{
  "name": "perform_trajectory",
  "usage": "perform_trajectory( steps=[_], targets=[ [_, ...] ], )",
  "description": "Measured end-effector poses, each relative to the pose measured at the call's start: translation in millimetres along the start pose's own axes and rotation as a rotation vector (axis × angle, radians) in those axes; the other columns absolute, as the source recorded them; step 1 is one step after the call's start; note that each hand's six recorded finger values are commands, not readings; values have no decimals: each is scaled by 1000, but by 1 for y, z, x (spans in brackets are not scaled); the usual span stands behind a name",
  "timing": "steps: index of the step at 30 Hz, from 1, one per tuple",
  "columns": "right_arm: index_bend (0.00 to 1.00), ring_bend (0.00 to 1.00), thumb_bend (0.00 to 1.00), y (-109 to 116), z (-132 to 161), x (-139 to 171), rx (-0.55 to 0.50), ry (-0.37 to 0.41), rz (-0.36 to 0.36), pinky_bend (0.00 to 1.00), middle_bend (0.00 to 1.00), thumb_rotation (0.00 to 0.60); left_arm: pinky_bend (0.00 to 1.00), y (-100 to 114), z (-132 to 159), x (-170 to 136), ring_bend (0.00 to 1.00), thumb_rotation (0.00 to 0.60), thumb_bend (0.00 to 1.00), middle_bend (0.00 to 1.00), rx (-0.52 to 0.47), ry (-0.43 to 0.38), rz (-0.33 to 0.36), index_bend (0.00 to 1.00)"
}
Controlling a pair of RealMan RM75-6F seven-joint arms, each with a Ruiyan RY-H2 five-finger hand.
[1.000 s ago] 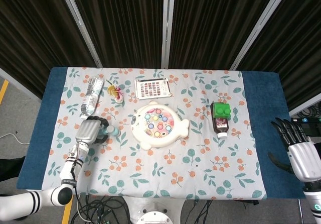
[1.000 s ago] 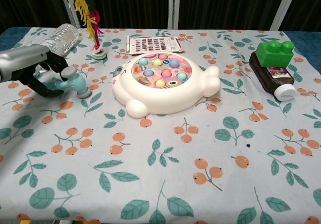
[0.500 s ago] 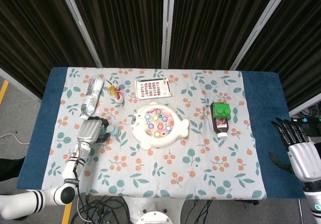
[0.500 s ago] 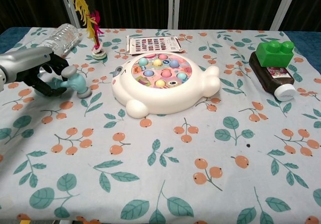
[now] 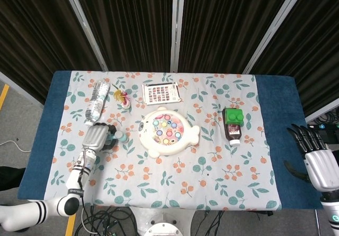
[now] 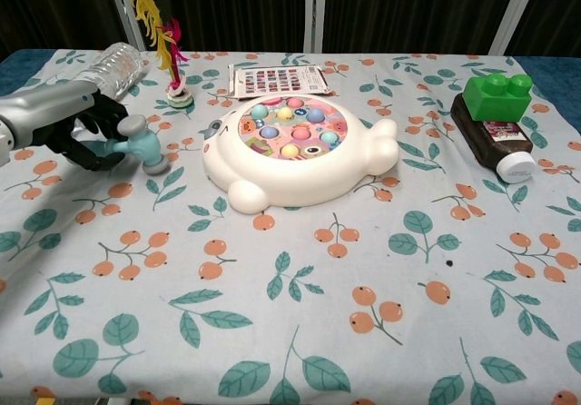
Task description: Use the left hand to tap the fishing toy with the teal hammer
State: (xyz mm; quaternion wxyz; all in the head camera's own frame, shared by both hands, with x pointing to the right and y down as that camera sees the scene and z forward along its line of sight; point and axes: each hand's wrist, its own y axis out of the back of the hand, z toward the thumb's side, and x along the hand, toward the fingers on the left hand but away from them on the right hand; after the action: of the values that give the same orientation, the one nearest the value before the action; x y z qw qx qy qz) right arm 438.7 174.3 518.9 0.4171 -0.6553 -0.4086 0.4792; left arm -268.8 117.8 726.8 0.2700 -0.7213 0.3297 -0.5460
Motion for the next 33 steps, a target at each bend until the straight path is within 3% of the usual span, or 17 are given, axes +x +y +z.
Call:
perform_trajectory(
  steps=[11,24,33],
  targets=[
    [0,0,177,3,3,5,11,-4,-6,0,64,600,422,24,6,2,419,600,522,576,4,-155,63,623],
    [0,0,177,4,2,14,21,-31,-8,0,67,600,565,65,63,20,509,600,561,655,12,-440,88,677],
    [0,0,177,4,1,16,19,-38,-5,0,67,600,605,68,99,47,542,600,578,686,62,-480,37,693]
  ],
)
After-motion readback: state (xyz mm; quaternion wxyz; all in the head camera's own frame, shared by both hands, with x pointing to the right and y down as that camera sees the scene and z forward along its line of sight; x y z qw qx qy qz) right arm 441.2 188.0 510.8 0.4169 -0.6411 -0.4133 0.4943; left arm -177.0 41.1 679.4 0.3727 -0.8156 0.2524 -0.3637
